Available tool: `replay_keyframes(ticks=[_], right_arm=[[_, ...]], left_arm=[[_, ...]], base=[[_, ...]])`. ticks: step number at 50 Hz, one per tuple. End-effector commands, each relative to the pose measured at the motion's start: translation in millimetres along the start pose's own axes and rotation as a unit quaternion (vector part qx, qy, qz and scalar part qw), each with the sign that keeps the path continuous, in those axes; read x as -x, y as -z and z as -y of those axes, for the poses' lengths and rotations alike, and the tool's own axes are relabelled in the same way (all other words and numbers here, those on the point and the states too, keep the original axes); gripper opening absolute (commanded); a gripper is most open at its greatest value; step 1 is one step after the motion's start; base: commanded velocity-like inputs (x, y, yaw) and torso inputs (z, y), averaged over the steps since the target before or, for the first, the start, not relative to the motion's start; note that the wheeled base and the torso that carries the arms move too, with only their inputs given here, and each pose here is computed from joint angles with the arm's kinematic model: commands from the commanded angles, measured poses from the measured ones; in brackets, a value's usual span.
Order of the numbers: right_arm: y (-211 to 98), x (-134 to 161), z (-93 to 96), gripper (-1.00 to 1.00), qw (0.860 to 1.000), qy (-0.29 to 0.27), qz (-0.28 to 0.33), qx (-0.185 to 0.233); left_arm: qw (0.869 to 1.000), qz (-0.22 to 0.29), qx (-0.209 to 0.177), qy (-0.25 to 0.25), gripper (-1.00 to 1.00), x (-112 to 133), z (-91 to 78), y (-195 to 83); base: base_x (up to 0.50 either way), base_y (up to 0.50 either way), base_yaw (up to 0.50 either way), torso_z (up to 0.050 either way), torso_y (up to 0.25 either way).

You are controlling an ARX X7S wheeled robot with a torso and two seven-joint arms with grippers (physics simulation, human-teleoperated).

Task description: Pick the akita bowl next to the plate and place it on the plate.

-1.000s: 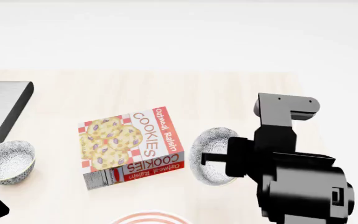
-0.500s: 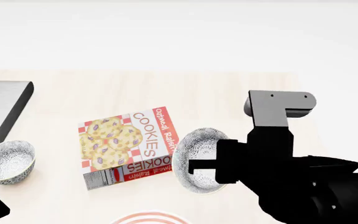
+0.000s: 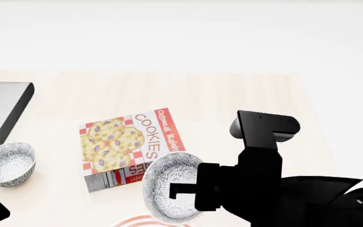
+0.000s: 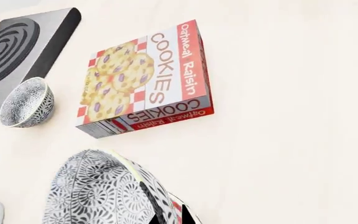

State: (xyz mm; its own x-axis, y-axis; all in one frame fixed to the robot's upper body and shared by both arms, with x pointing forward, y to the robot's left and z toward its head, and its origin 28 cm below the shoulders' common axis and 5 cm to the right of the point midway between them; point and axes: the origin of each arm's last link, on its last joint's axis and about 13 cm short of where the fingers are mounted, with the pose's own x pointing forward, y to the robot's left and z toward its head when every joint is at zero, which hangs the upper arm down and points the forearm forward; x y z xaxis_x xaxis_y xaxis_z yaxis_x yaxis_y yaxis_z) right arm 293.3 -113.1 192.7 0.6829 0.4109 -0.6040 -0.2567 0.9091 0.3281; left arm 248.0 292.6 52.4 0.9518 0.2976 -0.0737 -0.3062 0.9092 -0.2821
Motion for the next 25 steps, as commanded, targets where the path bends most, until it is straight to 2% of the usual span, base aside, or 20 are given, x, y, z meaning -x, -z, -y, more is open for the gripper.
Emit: replay_keyframes(ticks=[1, 9, 25], right_arm=[[8, -2, -1.0, -1.0, 0.998, -0.047, -0.013, -0.026], [19, -12, 2.1, -1.0, 0.996, -0.069, -0.029, -0.043], [34, -26, 3.1, -1.0, 0.993, -0.093, -0.05, -0.053]], left_arm=[[1.0, 0.0, 0.0, 0.0, 1.0, 0, -0.3, 0], [1.0, 0.0, 0.0, 0.0, 1.0, 1, 0.0, -1], [1.0, 0.0, 0.0, -0.001, 1.0, 0, -0.1, 0]], base=[[0.0, 0.0, 0.0, 0.0, 0.0], [0.0, 0.0, 0.0, 0.0, 0.001], [0.0, 0.0, 0.0, 0.0, 0.0]])
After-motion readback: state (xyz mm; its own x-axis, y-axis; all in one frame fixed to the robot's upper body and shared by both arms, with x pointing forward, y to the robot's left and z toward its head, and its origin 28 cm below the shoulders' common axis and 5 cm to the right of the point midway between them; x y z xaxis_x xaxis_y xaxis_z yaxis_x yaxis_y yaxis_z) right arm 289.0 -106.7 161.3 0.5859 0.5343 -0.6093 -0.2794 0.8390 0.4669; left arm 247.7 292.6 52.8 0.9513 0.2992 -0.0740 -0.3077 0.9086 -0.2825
